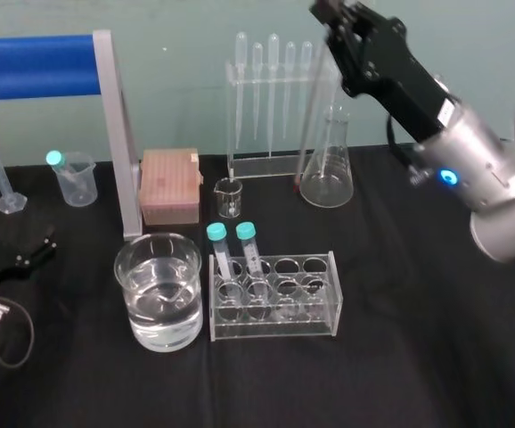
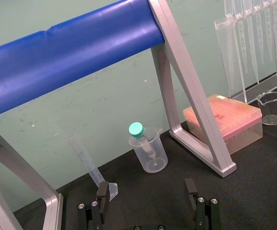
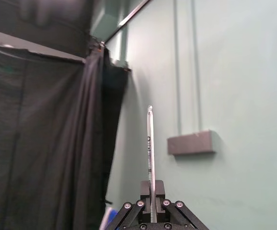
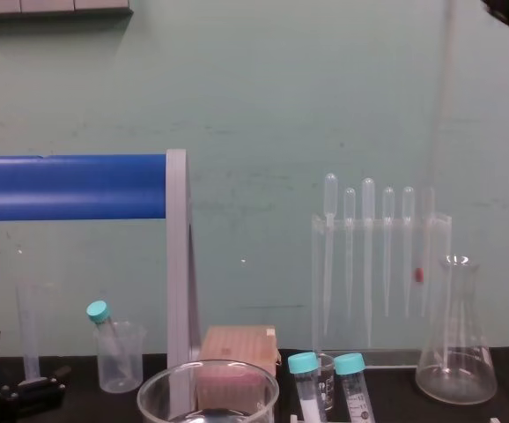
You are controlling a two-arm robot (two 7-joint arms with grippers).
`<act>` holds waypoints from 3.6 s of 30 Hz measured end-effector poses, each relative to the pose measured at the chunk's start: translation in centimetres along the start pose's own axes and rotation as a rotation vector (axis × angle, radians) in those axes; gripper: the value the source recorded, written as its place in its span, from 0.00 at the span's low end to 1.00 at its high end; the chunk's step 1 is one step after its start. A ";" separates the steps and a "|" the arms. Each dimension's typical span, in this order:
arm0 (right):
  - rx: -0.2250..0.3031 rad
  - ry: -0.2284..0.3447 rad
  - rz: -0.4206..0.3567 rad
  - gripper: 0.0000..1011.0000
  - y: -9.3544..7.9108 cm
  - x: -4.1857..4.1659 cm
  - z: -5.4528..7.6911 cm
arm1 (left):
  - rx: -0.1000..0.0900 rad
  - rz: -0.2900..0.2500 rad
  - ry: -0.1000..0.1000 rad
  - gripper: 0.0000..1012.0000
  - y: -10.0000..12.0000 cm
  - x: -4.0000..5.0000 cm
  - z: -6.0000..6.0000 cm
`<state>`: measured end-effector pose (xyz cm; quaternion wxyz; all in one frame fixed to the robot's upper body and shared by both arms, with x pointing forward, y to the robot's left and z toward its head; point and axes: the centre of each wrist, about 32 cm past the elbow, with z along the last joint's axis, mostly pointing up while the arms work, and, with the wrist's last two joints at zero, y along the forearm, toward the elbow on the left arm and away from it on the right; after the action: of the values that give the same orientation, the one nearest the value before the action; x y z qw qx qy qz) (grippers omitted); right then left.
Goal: Hold the thermometer with one hand and immerse one end into the beaker, then reinsert it into the test tube rack.
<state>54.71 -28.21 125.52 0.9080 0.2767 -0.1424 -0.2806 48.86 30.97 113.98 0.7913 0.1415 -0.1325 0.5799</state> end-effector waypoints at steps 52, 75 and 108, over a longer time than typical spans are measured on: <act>-0.271 0.155 -0.108 0.06 -7.8 -1.16 -7.1 | 0.000 0.000 0.000 1.00 0.0 0.00 0.0; -0.281 0.160 -0.113 0.06 -7.8 -1.06 -7.3 | 0.000 0.000 0.000 1.00 0.0 0.00 0.0; -0.279 0.158 -0.112 0.90 -7.8 -1.08 -7.2 | 0.000 0.000 0.000 1.00 0.0 0.00 0.0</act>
<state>53.48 -29.90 115.02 0.9289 0.1767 -0.0143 -0.3252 48.86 30.97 113.98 0.7913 0.1415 -0.1325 0.5799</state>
